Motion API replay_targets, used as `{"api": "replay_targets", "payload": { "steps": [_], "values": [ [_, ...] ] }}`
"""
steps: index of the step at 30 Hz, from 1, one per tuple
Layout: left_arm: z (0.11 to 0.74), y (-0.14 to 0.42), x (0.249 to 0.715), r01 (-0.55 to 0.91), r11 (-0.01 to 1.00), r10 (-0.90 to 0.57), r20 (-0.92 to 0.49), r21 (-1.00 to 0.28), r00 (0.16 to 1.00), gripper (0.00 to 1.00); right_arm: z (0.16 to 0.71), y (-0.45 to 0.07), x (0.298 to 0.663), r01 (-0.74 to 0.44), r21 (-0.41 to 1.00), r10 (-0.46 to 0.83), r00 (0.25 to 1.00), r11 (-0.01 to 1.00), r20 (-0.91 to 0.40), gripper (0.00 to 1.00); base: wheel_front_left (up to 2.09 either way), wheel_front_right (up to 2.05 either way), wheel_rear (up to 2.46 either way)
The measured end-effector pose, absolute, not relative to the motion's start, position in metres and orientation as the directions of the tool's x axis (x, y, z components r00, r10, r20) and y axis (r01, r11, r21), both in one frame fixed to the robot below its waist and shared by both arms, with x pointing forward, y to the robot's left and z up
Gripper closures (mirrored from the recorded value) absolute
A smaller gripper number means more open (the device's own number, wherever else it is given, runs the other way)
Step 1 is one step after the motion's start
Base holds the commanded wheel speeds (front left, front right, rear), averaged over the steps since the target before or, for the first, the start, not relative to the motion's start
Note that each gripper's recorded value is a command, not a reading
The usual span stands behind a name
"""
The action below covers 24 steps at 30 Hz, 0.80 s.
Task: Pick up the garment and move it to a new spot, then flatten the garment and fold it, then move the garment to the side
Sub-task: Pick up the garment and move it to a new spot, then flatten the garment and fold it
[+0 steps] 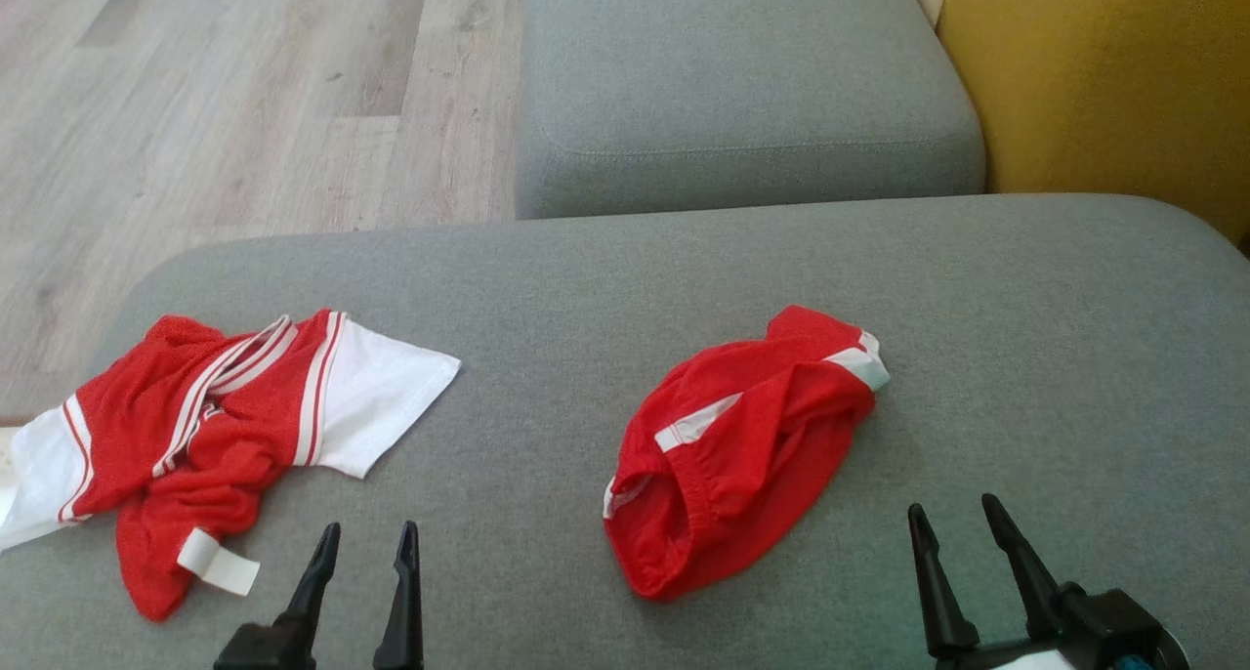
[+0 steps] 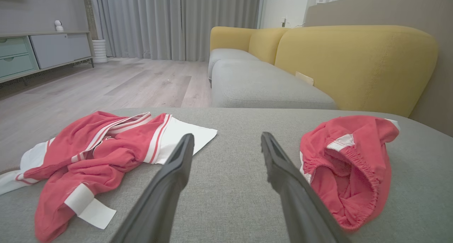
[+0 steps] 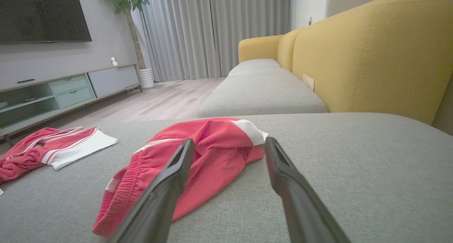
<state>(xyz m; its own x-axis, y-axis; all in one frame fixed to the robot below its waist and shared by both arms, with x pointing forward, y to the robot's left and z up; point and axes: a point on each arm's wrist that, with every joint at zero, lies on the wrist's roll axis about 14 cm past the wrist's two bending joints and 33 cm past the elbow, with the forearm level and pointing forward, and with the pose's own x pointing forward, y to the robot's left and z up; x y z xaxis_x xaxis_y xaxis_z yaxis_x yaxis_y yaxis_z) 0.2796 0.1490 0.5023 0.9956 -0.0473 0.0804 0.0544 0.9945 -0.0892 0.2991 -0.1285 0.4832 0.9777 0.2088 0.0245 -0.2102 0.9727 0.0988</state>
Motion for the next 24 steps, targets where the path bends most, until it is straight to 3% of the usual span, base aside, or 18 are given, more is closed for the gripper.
{"api": "replay_targets", "payload": {
  "steps": [24],
  "values": [
    [0.499,0.140,0.285,0.092,0.994,-0.088,0.070,-0.062,0.994,0.00,0.480,-0.132,0.304,-0.201,0.099,0.201,0.980,0.975,0.011,0.00,0.00,0.00,0.00]
  ]
}}
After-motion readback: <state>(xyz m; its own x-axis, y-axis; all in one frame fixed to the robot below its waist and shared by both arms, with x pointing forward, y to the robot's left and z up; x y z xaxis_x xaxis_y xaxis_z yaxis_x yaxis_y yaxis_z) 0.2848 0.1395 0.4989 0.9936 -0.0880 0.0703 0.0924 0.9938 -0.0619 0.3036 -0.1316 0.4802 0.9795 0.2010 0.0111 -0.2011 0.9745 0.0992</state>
